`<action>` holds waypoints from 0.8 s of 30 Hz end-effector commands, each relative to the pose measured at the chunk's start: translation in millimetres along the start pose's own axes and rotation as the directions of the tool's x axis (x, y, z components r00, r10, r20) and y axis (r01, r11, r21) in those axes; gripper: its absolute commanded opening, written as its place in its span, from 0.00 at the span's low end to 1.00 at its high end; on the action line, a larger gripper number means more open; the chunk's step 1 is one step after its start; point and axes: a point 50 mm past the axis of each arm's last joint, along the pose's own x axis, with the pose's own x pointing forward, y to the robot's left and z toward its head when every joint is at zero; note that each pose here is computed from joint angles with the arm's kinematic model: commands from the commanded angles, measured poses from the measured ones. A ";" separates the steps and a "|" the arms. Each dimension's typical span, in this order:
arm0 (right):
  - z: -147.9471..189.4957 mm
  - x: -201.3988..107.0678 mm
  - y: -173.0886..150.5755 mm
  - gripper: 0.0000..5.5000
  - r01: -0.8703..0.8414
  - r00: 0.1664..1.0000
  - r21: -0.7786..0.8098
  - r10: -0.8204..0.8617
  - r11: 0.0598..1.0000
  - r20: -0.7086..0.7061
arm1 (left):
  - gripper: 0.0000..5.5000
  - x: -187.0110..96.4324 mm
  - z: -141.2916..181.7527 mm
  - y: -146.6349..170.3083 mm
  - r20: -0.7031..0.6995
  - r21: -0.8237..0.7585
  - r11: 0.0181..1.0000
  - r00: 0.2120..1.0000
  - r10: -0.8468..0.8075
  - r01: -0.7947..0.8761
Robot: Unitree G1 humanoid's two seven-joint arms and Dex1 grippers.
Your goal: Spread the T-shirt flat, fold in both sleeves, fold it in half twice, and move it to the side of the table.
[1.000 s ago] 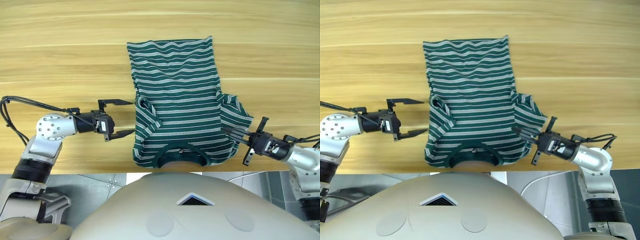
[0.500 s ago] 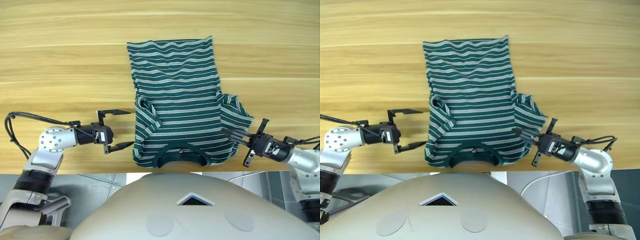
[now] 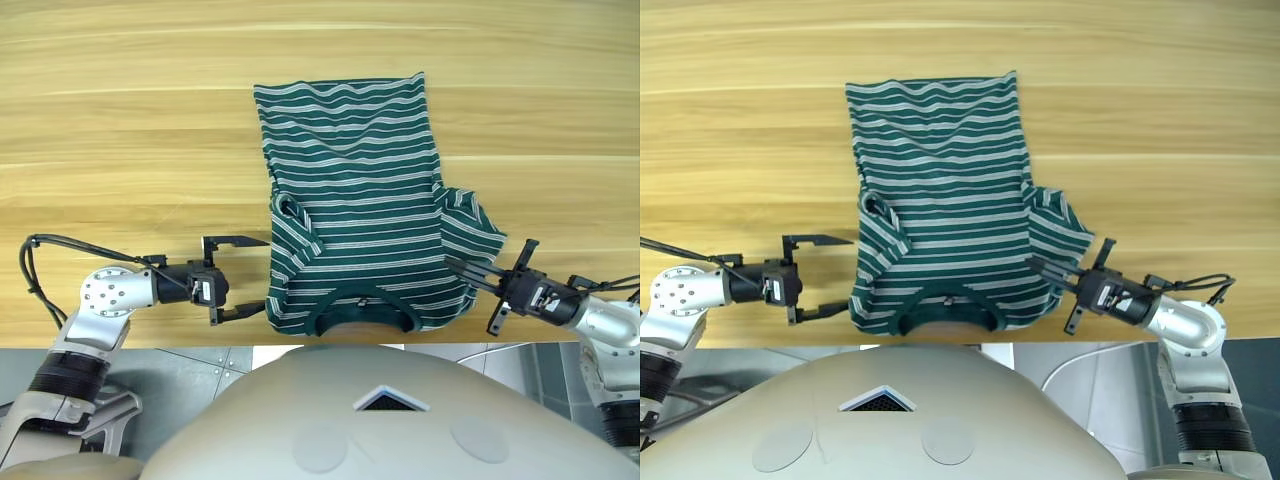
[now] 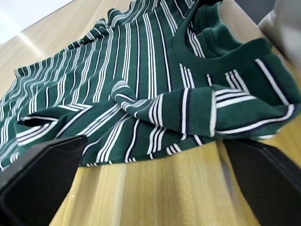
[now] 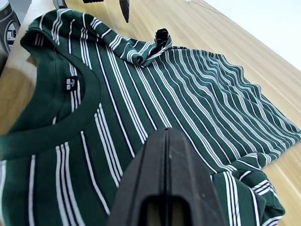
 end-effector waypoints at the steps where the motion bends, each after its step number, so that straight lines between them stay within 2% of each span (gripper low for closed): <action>1: 2.2 0.4 -2.9 0.00 0.017 1.000 -0.008 -0.017 1.000 0.012 | 0.98 2.8 6.1 1.3 0.038 0.013 1.000 0.999 -0.003 0.002; 13: 2.2 1.9 -2.6 0.00 0.014 1.000 -0.010 -0.013 1.000 0.017 | 0.98 5.5 18.0 11.1 0.096 0.053 0.998 0.995 0.030 -0.035; 24: 2.6 3.6 -3.7 0.00 0.012 1.000 -0.016 -0.012 1.000 0.021 | 0.98 32.3 23.1 12.8 0.149 0.081 0.996 0.988 -0.036 0.024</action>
